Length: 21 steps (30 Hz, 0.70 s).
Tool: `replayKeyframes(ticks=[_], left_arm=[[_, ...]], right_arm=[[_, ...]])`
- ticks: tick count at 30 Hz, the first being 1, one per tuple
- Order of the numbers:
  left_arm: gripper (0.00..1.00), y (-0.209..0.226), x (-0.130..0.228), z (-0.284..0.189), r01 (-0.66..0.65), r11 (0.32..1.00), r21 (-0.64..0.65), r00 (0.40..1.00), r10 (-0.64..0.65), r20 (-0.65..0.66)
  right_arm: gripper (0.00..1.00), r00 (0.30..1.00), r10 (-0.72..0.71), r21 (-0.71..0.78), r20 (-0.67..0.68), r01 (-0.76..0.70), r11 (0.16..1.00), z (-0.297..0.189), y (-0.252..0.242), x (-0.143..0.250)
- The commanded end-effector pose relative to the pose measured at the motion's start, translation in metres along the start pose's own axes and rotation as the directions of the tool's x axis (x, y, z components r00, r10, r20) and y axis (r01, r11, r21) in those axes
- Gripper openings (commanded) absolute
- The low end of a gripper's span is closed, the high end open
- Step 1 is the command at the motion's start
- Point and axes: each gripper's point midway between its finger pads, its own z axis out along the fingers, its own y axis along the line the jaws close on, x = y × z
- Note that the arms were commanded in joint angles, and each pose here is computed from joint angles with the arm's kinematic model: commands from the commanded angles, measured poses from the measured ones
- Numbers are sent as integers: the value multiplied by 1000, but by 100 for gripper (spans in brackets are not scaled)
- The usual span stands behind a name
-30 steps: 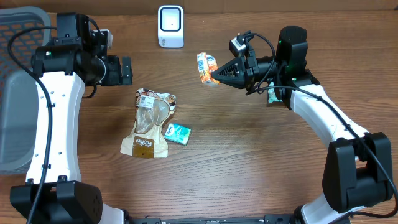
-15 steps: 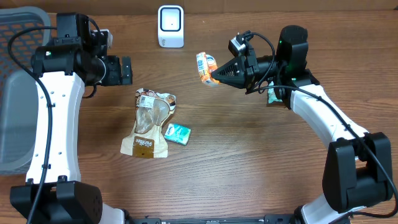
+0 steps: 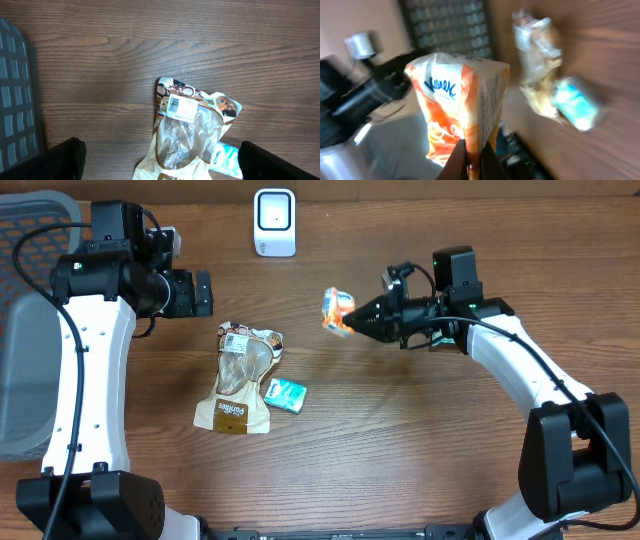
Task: Scan the item barcode
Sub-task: 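Hold the orange tissue pack under the white scanner with the right gripper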
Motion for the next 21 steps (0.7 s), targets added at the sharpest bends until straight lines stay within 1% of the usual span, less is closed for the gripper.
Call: replayKeyframes(ticks=[1, 3, 7, 9, 12, 15, 17, 19, 21], left_arm=[[100, 0, -6, -2, -17, 1000, 6, 1000, 17, 15], [100, 0, -6, -2, -17, 1000, 6, 1000, 17, 15], [99, 0, -6, -2, -17, 1000, 6, 1000, 17, 16], [99, 0, -6, -2, -17, 1000, 6, 1000, 17, 15], [100, 0, -6, -2, -17, 1000, 6, 1000, 17, 16], [99, 0, -6, -2, -17, 1000, 6, 1000, 17, 15], [99, 0, -6, -2, -18, 1000, 6, 1000, 18, 16], [99, 0, -6, -2, -18, 1000, 6, 1000, 18, 16], [99, 0, -6, -2, -18, 1000, 6, 1000, 18, 16]], right_arm=[[4, 965, -219, 210, 145, 186, 960, -17, 7, -28], [4, 953, -253, 310, 169, 192, 931, -28, 12, -35], [4, 909, -365, 528, 202, 212, 822, -50, 39, -51], [4, 874, -438, 623, 209, 226, 749, -54, 58, -62], [4, 803, -562, 744, 200, 249, 620, -53, 85, -84], [4, 711, -683, 844, 169, 254, 473, -40, 102, -113], [4, 635, -762, 903, 132, 240, 356, -28, 108, -134], [4, 545, -834, 951, 90, 203, 235, -15, 110, -155], [4, 454, -891, 978, 17, 176, 109, -1, 113, -172]])
